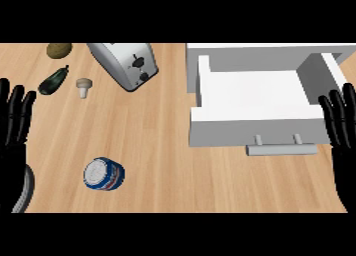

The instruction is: Pick up the can, place it into the drawer and close the drawer

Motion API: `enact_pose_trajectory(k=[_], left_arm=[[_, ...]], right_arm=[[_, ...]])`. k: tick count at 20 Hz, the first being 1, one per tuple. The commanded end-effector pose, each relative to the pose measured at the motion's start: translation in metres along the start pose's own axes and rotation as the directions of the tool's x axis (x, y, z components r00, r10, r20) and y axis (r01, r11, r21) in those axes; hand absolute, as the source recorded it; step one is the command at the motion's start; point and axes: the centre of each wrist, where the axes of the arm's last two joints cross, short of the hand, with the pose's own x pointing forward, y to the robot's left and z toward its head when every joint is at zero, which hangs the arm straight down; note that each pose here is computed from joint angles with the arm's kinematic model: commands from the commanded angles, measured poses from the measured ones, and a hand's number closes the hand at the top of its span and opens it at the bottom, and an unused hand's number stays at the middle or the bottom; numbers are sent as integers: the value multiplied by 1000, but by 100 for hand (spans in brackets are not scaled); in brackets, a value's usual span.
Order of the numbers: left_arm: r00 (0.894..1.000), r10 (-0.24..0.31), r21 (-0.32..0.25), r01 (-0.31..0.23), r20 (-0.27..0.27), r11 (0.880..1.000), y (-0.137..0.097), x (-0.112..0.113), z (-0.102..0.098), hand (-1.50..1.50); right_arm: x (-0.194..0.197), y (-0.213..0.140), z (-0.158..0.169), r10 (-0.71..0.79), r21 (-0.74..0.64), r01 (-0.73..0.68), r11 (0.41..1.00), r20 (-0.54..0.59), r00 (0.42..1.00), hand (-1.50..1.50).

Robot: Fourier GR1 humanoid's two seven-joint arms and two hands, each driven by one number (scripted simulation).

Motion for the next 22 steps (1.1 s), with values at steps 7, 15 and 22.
enact_pose_trajectory(k=[7, 15, 22], left_arm=[[918, 99, 154, -42, -384, 987, 3, 2, 71, -150], [902, 80, 198, 5, -423, 980, 6, 37, 83, -150], [907, 75, 179, 1, -414, 984, 2, 42, 77, -150]], right_arm=[[-19, -16, 16, -9, -147, -25, 989, -225, 974, -150], [-1, -35, -5, -22, -171, -24, 985, -265, 964, -150], [-21, -26, 18, -18, -168, -27, 985, -256, 966, -150]])
